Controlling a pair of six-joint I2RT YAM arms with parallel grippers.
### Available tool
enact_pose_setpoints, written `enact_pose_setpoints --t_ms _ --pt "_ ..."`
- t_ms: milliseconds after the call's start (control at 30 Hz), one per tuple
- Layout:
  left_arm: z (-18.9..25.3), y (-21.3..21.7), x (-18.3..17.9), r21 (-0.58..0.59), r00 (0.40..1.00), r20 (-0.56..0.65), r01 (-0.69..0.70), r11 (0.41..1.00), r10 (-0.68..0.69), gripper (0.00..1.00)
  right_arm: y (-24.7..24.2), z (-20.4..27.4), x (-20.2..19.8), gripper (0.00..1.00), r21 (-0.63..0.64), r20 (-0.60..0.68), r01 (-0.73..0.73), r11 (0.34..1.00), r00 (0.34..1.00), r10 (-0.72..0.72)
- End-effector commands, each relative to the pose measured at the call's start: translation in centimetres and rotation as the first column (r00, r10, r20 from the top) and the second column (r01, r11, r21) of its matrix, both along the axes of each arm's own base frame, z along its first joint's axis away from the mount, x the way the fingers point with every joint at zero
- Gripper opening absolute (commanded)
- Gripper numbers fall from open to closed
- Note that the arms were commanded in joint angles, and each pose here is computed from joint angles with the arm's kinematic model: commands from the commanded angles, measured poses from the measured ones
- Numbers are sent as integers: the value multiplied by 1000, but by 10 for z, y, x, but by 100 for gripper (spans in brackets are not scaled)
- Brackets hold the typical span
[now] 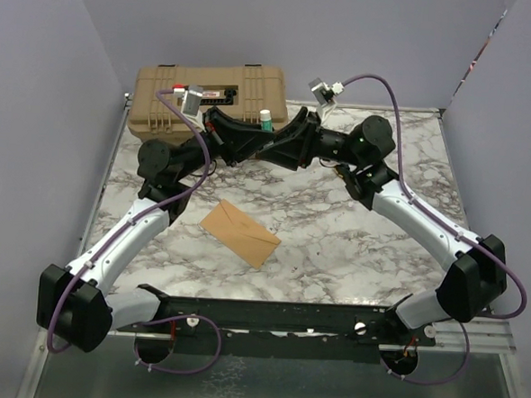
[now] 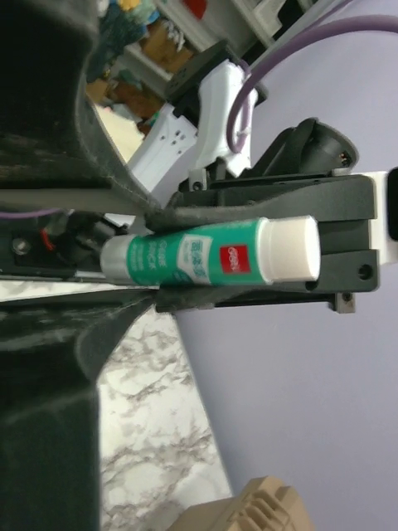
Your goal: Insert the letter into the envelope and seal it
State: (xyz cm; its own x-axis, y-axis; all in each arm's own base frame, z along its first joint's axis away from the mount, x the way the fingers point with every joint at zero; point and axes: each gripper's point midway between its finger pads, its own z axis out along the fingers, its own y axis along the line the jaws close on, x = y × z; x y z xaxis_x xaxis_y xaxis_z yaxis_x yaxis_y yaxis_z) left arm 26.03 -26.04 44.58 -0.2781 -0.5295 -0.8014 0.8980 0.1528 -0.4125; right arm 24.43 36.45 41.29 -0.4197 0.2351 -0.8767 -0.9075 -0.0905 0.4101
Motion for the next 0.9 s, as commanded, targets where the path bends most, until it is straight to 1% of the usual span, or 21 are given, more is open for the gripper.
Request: enact_pose_setpoints --t_ms 0,33,100,133,167,200,233,267,333,367,400,433,467,533,600,633,767,867 --pt "-16 10 31 -7 985 -51 -163 987 162 0 2 -24 12 50 -130 -41 82 988 995 -88" --pt "-22 13 38 7 976 -75 -205 979 205 0 -1 -39 19 58 -183 -67 133 974 987 -147" --pt "-37 24 56 59 941 -117 -312 948 317 0 -15 -56 36 67 -255 -69 269 929 953 -295" --pt "-47 30 65 102 915 -139 -368 924 380 0 -24 -68 46 69 -299 -71 341 891 924 -377" --pt "-58 39 75 156 878 -144 -435 887 456 0 -36 -80 57 70 -349 -67 421 837 880 -471" --pt "-67 49 83 201 836 -152 -496 845 527 0 -49 -95 68 70 -408 -61 491 770 826 -560" --pt "-78 61 90 251 788 -162 -550 797 594 0 -64 -112 78 70 -472 -51 549 690 764 -643" --pt "-88 72 96 298 742 -162 -592 749 651 0 -80 -129 88 69 -536 -30 598 597 693 -721" --pt "-103 86 100 370 682 -142 -635 678 717 0 -120 -166 103 68 -664 37 652 366 518 -855" --pt "-107 91 100 393 667 -128 -645 655 734 0 -141 -183 108 68 -713 74 654 253 429 -900" --pt "-110 92 99 410 666 -116 -644 646 737 0 -160 -199 110 68 -752 108 640 159 358 -928" --pt "-112 92 97 419 673 -108 -637 647 732 0 -177 -213 112 68 -784 129 615 83 293 -948" --pt "-113 91 95 423 680 -101 -632 650 726 0 -193 -229 112 68 -819 137 573 28 243 -960" --pt "-114 82 88 424 724 -93 -592 685 683 0 -216 -259 111 68 -877 137 479 -40 169 -976" --pt "-114 76 84 419 755 -85 -565 711 651 0 -234 -285 110 67 -914 157 395 -96 125 -980" --pt "-114 74 82 415 766 -83 -554 721 637 0 -240 -296 109 67 -925 167 361 -116 115 -979" --pt "-113 67 76 408 797 -78 -523 749 599 0 -255 -333 112 66 -952 182 266 -150 98 -978" --pt "-113 64 72 407 812 -75 -506 761 579 0 -261 -350 113 66 -963 173 223 -149 91 -981"
